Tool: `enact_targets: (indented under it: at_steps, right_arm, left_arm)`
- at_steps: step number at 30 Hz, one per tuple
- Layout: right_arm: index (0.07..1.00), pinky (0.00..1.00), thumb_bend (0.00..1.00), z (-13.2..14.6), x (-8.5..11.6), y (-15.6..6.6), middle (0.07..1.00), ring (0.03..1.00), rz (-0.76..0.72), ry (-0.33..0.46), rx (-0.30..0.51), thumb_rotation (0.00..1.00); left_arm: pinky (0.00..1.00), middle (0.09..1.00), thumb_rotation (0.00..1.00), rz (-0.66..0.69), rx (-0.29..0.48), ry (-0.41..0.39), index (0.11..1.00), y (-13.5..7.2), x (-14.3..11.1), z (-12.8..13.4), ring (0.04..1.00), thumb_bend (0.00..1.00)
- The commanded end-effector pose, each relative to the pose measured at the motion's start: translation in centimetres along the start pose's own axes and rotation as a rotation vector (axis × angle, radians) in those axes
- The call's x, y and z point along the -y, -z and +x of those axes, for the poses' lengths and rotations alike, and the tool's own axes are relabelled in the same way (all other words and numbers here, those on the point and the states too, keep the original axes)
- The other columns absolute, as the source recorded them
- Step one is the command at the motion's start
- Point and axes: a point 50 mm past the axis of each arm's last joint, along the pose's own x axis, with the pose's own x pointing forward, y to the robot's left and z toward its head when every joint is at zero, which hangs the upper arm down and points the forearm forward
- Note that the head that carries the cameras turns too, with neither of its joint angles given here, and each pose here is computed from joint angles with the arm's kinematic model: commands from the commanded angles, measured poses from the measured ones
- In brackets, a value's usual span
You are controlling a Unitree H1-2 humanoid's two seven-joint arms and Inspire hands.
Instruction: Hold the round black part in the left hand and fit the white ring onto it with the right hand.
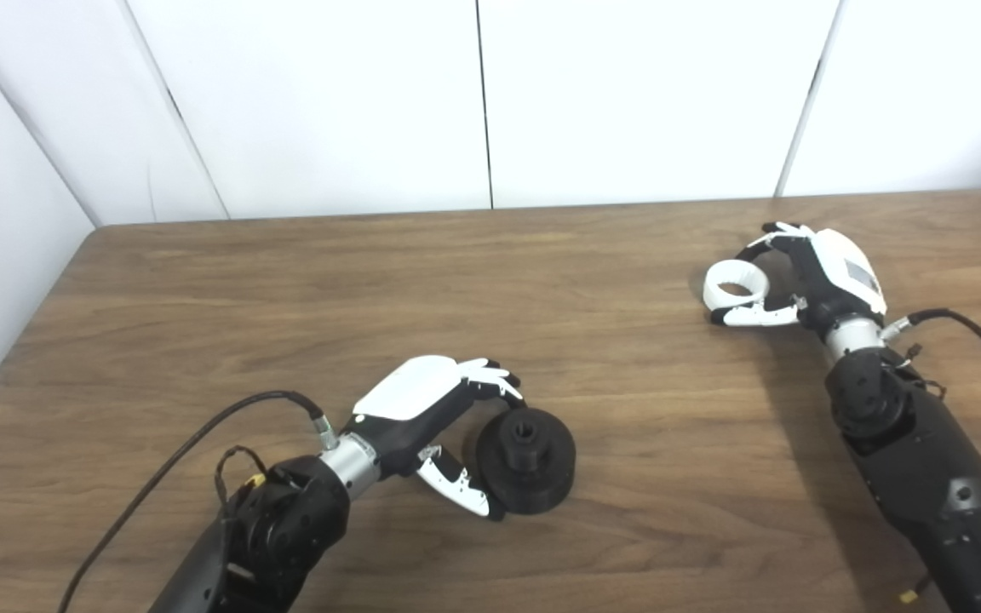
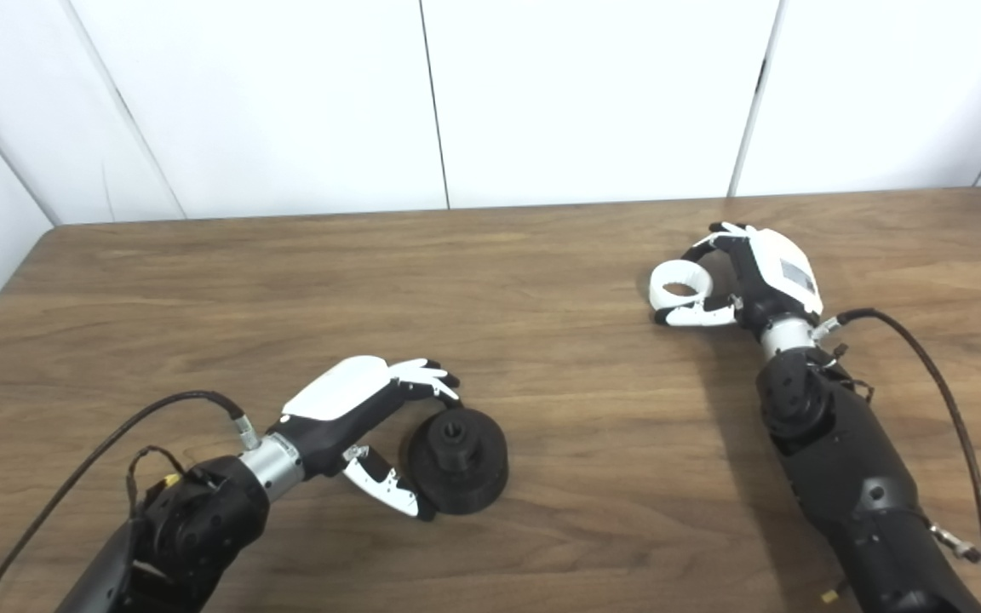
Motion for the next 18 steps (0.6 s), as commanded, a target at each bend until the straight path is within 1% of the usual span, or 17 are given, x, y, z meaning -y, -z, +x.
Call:
enact_targets:
  at_steps: [1,5,11,18]
  right_arm:
    - [0.502,0.86,0.55,1.58,2.31,-1.63,0.883,0.946,0.000,0.076,0.075,0.16]
    - [0.492,0.86,0.53,1.54,2.26,-1.54,0.881,0.943,0.003,0.080,0.081,0.15]
    - [0.490,0.85,0.52,1.50,2.27,-1.48,0.870,0.936,0.001,0.095,0.089,0.15]
    - [0.489,0.84,0.52,1.46,2.33,-1.40,0.863,0.932,0.007,0.098,0.090,0.15]
  left_arm:
    - [0.85,0.885,0.21,0.003,0.014,-0.008,0.685,-0.25,-0.49,0.12,0.950,0.92]
    - [0.85,0.889,0.20,0.003,0.013,-0.005,0.686,-0.26,-0.49,0.11,0.954,0.91]
    - [0.84,0.883,0.19,-0.001,0.016,-0.011,0.682,-0.24,-0.41,0.13,0.947,0.92]
    - [0.84,0.880,0.20,-0.002,0.018,-0.016,0.681,-0.19,-0.33,0.15,0.945,0.92]
